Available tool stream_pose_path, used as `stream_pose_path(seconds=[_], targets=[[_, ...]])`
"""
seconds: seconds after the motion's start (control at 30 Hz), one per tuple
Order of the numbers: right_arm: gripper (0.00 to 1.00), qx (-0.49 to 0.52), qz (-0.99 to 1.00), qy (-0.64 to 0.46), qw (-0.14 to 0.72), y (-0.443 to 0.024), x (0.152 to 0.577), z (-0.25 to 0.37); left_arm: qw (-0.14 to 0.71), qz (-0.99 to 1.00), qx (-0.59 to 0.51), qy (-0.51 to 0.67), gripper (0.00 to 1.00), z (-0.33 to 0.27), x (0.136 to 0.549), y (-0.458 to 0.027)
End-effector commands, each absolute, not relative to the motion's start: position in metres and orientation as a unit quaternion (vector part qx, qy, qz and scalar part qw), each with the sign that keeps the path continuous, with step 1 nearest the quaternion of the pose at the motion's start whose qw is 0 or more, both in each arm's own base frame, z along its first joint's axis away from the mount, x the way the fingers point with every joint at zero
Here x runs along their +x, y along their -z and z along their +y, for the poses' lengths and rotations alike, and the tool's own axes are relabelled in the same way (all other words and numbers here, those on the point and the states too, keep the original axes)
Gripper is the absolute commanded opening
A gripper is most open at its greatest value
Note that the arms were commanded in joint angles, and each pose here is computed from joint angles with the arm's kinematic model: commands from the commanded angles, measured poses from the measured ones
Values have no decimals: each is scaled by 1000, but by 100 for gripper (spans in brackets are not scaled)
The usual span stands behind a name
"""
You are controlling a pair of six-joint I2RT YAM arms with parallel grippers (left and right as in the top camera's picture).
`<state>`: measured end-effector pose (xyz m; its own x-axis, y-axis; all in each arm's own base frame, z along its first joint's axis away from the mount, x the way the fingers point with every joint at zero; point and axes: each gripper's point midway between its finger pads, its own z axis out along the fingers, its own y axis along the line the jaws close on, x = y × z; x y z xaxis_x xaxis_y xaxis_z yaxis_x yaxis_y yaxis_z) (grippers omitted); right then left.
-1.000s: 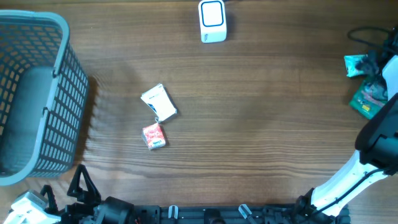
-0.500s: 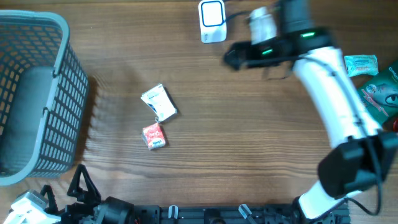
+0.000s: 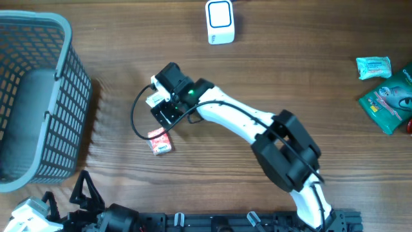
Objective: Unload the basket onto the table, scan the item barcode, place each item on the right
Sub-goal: 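Reach the right gripper to the white Hansaplast box and grasp it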
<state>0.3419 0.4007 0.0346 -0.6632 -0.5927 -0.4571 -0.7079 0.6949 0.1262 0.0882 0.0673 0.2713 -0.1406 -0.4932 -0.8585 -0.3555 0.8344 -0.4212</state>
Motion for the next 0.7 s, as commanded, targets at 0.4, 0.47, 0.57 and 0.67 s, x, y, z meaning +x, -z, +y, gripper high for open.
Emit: stream_pose_path(seconds=[0.4,0.47,0.57,0.67], targets=[[57,-229,958,-95,147,4,349,378,593,750,-287,62,100,67,88,-273],[53,-136,977,-69,150,-11,357,356,593,750,-287,62,100,67,88,-273],[49,89,986,-28,137,-24,362,308,593,750,-287,62,100,67,88,-273],[49,241,963,-31,120,-22,365,290,593,750,-287,62,100,67,88,-273]])
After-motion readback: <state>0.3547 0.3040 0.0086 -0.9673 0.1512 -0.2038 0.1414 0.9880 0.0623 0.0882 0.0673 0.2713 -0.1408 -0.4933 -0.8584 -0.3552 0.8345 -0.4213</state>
